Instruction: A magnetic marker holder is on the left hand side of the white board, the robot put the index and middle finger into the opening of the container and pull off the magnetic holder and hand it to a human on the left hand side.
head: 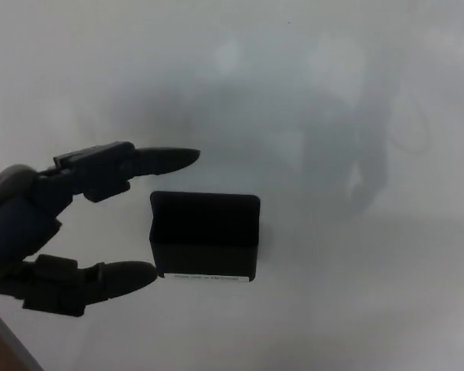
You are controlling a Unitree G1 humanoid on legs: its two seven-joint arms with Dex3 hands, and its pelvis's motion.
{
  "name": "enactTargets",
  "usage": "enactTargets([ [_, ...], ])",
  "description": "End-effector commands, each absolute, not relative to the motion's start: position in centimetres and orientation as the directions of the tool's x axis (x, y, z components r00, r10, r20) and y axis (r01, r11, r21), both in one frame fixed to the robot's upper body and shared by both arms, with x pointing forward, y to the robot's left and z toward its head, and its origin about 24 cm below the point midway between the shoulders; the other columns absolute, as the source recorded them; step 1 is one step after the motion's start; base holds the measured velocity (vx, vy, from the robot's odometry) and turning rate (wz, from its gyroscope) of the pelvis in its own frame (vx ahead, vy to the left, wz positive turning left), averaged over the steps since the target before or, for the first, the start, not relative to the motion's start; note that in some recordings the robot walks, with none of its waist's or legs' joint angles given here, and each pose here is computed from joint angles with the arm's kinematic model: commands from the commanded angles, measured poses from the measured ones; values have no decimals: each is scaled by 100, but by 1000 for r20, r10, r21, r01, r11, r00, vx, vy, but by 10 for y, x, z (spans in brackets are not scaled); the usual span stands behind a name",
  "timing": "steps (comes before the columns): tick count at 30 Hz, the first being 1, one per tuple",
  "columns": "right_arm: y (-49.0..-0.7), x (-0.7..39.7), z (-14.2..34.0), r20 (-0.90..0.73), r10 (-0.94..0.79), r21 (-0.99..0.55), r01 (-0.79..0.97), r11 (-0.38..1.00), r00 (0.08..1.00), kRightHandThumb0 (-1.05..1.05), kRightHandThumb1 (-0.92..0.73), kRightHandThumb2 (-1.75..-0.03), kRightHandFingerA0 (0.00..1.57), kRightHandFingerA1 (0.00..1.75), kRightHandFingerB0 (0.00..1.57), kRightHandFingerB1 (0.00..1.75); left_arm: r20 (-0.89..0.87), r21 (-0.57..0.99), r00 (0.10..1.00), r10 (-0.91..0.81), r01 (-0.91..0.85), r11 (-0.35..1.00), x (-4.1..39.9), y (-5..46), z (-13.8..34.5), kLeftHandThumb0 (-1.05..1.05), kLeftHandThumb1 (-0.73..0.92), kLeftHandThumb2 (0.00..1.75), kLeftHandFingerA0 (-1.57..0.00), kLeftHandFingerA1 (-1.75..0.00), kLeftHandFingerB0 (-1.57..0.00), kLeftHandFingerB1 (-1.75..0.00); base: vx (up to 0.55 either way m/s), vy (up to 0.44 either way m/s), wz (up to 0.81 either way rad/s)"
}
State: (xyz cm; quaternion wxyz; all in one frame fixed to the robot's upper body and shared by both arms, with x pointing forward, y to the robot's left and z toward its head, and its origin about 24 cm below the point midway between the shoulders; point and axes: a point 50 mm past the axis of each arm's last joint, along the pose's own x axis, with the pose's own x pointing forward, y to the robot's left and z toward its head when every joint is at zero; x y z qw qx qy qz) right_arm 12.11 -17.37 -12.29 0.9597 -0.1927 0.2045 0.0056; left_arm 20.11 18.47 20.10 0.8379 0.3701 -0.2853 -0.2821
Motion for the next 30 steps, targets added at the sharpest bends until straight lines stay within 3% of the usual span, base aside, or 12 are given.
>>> enactTargets([
  [1,-178,126,-114,-291,-87,-388,-35,921,953,-51,-65,-60,82,65,39,48,65,846,695,-716,342,409,219,171,206,-23,45,96,-12,-52,-11,-50,0,0,0],
  [2,-178,127,-114,-287,-87,-390,-33,920,954,-55,-51,-88,78,73,34,57,28,855,689,-724,359,374,225,166,206,-22,45,96,-11,-52,-10,-50,0,0,0],
  [3,-178,127,-114,-286,-88,-390,-32,920,954,-50,-64,-60,82,65,39,48,5,857,689,-725,370,358,228,163,206,-23,45,96,-11,-52,-10,-50,0,0,0],
  [4,-178,127,-114,-286,-89,-390,-31,920,954,-50,-64,-60,82,65,39,48,-20,859,691,-723,382,341,231,160,205,-23,45,96,-11,-52,-10,-50,0,0,0],
  [5,-178,127,-114,-286,-89,-390,-31,920,954,-53,-51,-87,78,73,34,57,-32,862,689,-724,386,330,232,159,205,-23,45,96,-11,-52,-10,-49,0,0,0],
  [6,-178,127,-114,-285,-89,-390,-31,920,954,-53,-51,-87,78,73,34,57,-38,863,689,-724,387,323,233,158,205,-23,45,96,-11,-52,-10,-49,0,0,0],
  [9,-178,127,-114,-285,-85,-393,-36,919,955,-54,-50,-87,78,74,34,58,-125,850,695,-708,443,284,244,150,194,-24,47,97,-9,-51,-8,-49,0,0,0],
  [10,-178,127,-114,-283,-84,-396,-36,918,955,-49,-64,-59,82,65,39,50,-139,852,695,-705,447,273,246,149,193,-24,47,97,-9,-51,-8,-49,0,0,0],
  [20,-178,127,-114,-280,-85,-394,-34,919,956,-49,-64,-59,82,65,41,48,-258,832,708,-657,509,222,264,142,173,-22,47,97,-12,-52,-10,-50,0,0,0],
  [21,-178,127,-114,-278,-85,-396,-34,917,957,-49,-64,-59,82,64,41,49,-269,832,709,-651,512,214,265,142,172,-46,55,69,-25,-40,-21,-35,0,0,0],
  [30,-179,131,-112,-266,-90,-404,-26,914,960,-47,-62,-59,83,64,42,49,-377,835,711,-594,538,114,276,140,167,-50,55,73,-24,-41,-17,-36,0,0,0],
])
